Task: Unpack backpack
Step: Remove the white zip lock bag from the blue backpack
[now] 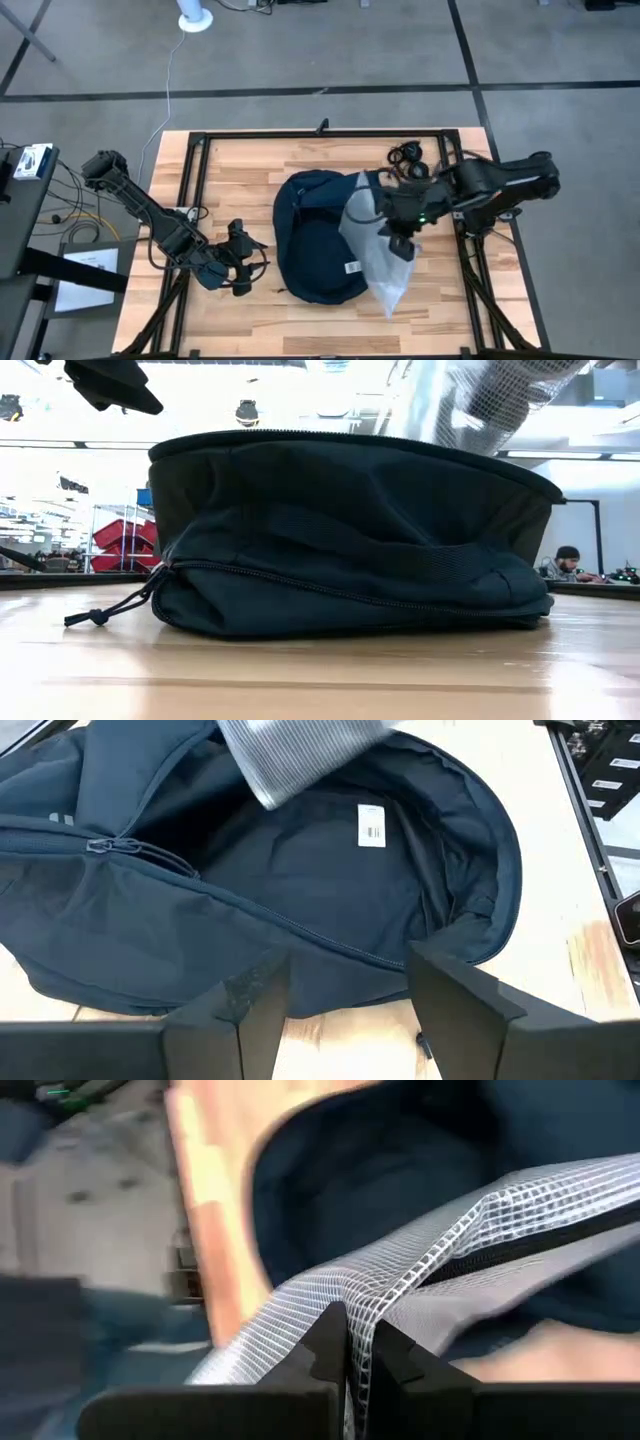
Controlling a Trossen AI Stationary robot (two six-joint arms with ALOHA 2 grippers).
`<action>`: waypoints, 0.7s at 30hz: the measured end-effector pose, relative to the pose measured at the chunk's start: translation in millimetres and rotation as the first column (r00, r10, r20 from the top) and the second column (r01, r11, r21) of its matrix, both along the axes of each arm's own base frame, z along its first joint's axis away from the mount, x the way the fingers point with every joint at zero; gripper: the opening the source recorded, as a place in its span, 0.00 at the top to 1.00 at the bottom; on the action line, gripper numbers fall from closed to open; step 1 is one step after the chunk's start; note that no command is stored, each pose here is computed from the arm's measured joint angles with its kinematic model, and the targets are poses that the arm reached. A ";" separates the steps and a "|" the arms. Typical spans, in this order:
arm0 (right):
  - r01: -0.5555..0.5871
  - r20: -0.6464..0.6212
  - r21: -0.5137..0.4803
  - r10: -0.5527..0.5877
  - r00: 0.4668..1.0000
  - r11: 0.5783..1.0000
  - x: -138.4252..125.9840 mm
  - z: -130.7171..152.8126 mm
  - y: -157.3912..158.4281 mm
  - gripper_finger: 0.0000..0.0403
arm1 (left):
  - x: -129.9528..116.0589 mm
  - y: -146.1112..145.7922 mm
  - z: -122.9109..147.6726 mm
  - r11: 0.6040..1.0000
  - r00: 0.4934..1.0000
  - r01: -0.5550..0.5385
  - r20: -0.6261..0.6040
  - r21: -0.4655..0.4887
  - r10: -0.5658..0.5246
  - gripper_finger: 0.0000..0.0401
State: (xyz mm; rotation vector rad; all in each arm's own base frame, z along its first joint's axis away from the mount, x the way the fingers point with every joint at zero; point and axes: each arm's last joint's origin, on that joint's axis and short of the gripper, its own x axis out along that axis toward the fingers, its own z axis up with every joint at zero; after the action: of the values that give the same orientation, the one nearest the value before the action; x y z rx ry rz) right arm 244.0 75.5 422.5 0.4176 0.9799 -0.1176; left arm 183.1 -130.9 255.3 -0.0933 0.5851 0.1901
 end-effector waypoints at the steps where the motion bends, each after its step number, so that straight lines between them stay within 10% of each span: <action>1: 0.054 -0.026 -0.049 -0.055 0.998 0.997 -8.9 6.5 1.0 1.00 | 0.0 0.0 0.0 1.000 1.000 0.000 0.000 0.000 0.000 0.54; 21: 0.240 -0.065 -0.125 -0.250 0.966 0.963 -58.7 -5.3 29.4 1.00 | 0.7 2.2 -0.4 0.999 1.000 0.012 -0.010 0.053 -0.011 0.54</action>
State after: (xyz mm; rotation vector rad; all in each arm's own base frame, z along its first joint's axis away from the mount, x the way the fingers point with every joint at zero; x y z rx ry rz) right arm 185.3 104.9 417.2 0.4288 0.9919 -0.4167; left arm 183.8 -128.7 254.9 -0.0375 0.5894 0.1951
